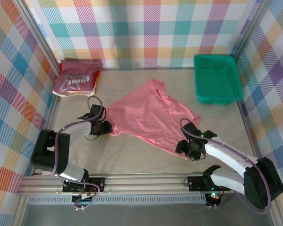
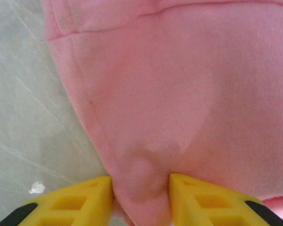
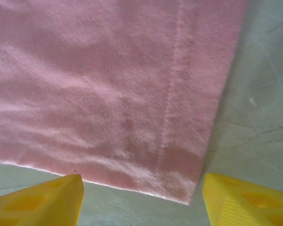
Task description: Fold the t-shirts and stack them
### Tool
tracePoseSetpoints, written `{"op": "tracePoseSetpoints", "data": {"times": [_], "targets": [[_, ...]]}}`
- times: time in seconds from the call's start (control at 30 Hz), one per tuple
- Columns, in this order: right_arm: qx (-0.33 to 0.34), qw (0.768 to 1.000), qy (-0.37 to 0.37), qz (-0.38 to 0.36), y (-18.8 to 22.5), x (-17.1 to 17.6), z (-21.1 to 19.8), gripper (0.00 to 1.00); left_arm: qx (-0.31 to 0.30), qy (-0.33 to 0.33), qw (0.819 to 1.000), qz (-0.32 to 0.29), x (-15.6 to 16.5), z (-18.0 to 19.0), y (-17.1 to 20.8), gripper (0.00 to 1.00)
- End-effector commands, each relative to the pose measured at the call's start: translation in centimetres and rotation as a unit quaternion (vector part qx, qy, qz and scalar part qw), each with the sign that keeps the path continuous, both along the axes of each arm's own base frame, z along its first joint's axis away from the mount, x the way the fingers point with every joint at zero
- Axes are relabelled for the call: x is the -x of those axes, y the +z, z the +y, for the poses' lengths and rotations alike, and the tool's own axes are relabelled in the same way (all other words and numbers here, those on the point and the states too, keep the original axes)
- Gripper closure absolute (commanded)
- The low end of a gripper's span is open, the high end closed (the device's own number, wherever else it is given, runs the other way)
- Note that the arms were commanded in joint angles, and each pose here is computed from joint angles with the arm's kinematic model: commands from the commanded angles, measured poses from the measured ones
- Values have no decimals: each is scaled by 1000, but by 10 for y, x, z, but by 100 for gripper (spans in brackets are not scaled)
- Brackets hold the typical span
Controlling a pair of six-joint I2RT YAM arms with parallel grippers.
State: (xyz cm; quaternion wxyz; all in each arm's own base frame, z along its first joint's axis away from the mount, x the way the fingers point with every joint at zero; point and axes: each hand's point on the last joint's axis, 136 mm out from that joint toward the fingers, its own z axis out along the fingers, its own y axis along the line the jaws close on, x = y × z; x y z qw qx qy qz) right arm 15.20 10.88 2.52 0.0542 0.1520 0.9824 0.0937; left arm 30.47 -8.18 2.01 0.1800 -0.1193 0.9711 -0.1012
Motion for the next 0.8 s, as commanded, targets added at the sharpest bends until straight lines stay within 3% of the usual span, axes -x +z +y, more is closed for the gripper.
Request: {"op": "tracePoseSetpoints", "data": {"times": [0.0,0.1,0.17,0.3,0.5,0.77], "targets": [[-24,999,3,-30,-11,-18,14,47,20,-4,999,-29,-19,-8,1,85],[-30,999,1,-43,-16,-22,16,68,30,-7,998,-49,-28,-12,12,100],[-27,998,1,-53,-16,-24,14,82,23,-2,998,-58,-31,-9,19,100],[-13,996,4,-88,0,-31,7,99,7,17,997,-75,-30,0,45,100],[9,985,14,-173,62,-46,-10,100,-14,49,995,-91,-12,19,92,100],[5,950,79,-302,178,-62,-9,100,-14,68,979,-189,14,37,191,100]]}}
